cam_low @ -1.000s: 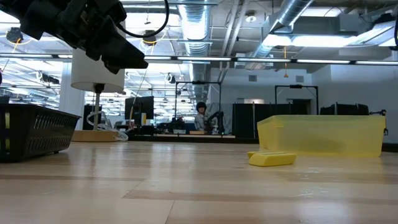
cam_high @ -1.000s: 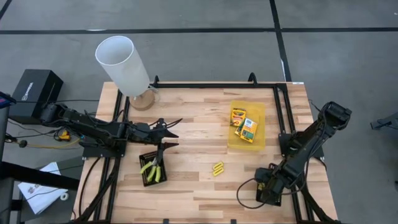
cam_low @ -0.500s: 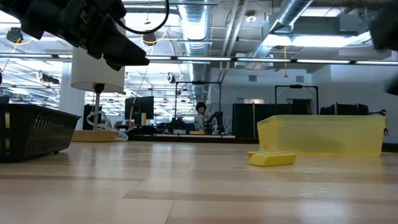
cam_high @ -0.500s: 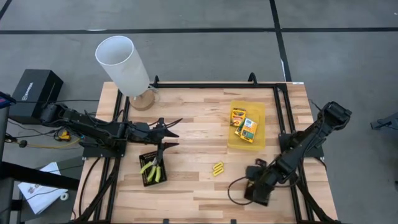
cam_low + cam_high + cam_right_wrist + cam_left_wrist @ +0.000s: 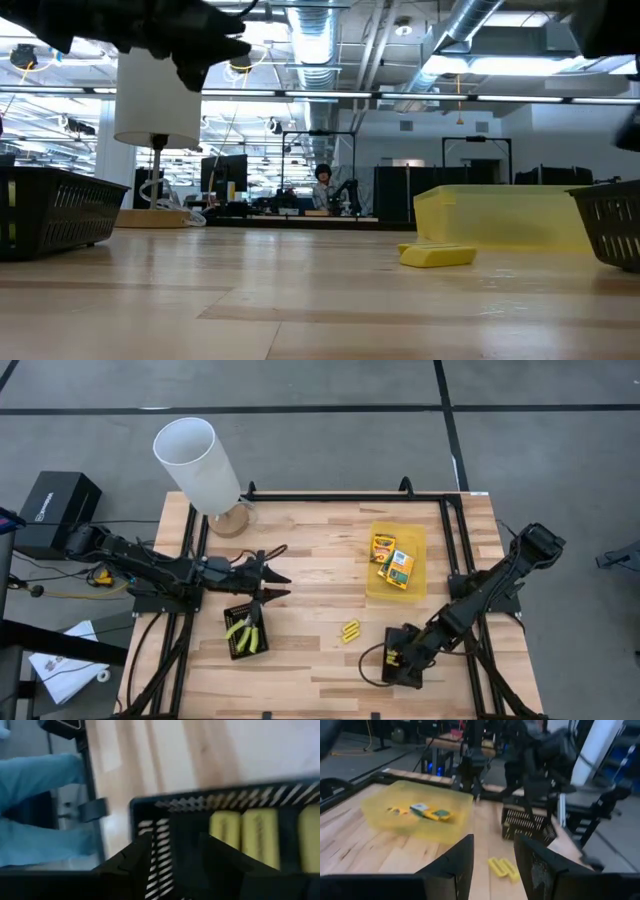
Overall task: Pick & Place School Supplies
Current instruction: Adjust the right black bin
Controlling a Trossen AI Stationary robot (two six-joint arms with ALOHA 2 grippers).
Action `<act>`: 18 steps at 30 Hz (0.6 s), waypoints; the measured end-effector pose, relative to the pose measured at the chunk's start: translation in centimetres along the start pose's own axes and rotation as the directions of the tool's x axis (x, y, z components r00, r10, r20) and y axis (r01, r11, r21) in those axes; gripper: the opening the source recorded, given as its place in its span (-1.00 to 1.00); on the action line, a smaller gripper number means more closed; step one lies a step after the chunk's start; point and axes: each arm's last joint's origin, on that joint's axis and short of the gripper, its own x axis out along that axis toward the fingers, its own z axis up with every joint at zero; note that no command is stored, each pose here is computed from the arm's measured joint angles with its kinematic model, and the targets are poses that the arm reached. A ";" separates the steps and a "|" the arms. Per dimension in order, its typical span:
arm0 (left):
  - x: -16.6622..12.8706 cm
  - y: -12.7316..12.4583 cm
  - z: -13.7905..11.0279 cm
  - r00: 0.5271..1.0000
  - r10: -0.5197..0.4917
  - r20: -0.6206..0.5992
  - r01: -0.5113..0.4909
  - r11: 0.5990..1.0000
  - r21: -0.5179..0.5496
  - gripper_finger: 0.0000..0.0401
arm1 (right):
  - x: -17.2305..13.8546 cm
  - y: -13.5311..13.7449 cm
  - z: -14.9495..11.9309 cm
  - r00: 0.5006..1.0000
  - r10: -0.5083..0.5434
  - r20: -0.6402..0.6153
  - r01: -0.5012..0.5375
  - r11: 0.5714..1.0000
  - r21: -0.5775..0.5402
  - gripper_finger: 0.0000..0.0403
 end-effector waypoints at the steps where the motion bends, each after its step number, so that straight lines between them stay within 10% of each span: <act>1: 0.0 0.0 0.1 1.000 -0.002 0.012 0.002 1.000 -0.016 -0.34 | 0.0 0.2 -0.3 0.999 0.019 -0.026 -0.018 0.999 0.030 -0.24; 8: -0.1 -0.1 1.4 0.990 -0.011 0.144 0.041 0.978 -0.206 -0.39 | -0.7 4.2 -2.2 0.949 0.314 0.018 -0.313 0.936 0.162 -0.24; 14: -0.2 -0.1 1.9 0.981 0.009 0.191 0.058 0.939 -0.339 -0.39 | -2.8 7.2 -0.1 0.734 0.509 0.450 -0.627 0.762 0.162 -0.24; 18: -0.2 -0.1 1.9 0.981 0.015 0.192 0.065 0.915 -0.399 -0.39 | -3.5 6.6 2.8 0.639 0.454 0.621 -0.656 0.743 0.132 -0.27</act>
